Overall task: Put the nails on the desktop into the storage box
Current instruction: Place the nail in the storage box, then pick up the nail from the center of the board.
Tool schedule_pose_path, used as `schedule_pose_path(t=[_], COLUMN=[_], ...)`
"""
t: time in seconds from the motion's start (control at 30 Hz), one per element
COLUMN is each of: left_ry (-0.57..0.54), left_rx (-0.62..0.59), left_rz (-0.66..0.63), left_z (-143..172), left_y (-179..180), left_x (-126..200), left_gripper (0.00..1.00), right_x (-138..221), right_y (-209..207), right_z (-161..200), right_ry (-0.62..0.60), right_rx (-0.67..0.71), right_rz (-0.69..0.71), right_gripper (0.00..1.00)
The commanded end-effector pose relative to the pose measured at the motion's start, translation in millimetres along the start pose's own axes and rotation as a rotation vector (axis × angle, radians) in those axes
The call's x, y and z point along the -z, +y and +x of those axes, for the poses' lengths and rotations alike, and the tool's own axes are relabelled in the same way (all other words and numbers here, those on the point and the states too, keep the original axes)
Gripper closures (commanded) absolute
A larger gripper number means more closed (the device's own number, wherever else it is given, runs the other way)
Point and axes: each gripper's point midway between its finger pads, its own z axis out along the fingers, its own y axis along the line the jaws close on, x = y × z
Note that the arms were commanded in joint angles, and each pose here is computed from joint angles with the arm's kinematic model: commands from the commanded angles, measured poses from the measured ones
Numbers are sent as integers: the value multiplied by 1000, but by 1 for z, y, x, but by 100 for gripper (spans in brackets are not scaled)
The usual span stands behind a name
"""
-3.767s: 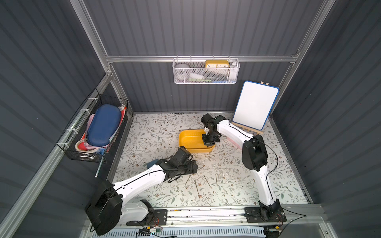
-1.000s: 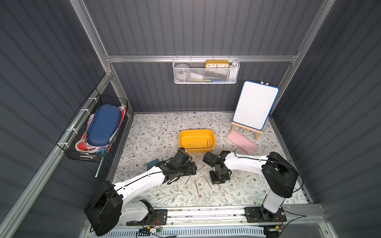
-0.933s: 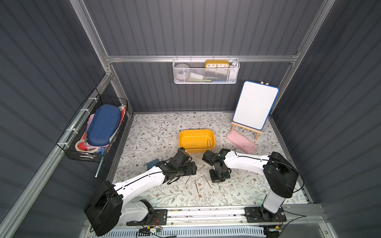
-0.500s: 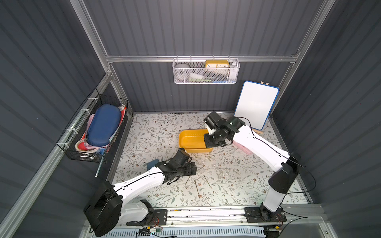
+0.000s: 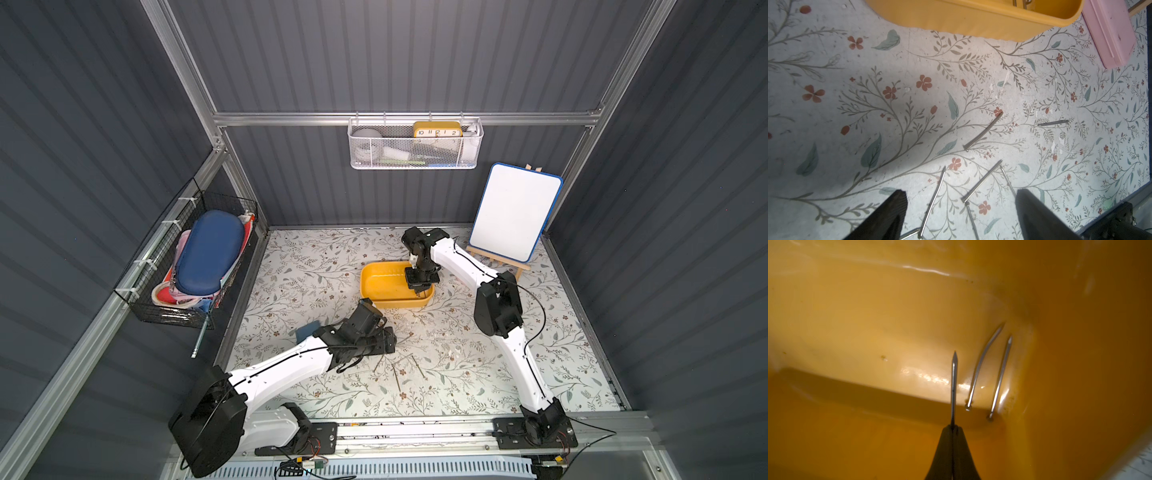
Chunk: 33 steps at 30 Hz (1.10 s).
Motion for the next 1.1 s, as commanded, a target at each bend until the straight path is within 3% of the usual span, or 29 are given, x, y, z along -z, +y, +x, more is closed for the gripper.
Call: schedule_pose_path(t=[0.0, 0.13, 0.27, 0.33, 0.43, 0.57, 0.7, 0.83, 1.07], left_ry=[10, 7, 5, 4, -1, -5, -9, -3, 7], left_rx=[-14, -17, -19, -19, -17, -10, -4, 1, 28], left_rz=[-13, -12, -12, -13, -13, -15, -8, -17, -39], left_z=[3, 1, 0, 0, -1, 0, 1, 4, 10], left_y=[2, 1, 0, 0, 0, 2, 2, 5, 13], left_x=[-1, -1, -1, 0, 2, 3, 2, -1, -3], left_gripper=[13, 13, 13, 13, 13, 13, 13, 13, 13], right_x=[11, 6, 19, 34, 66, 100, 88, 48, 4], right_y=[4, 4, 9, 12, 21, 38, 46, 44, 55], right_z=[-2, -3, -3, 1, 16, 69, 146, 213, 253], right_ry=[-19, -18, -37, -54, -99, -157, -123, -30, 39], right_rx=[15, 17, 39, 46, 76, 130, 187, 220, 233], right_rz=[-11, -23, -52, -66, -85, -121, -119, -59, -38], right_gripper=[100, 99, 76, 71, 70, 67, 67, 67, 69])
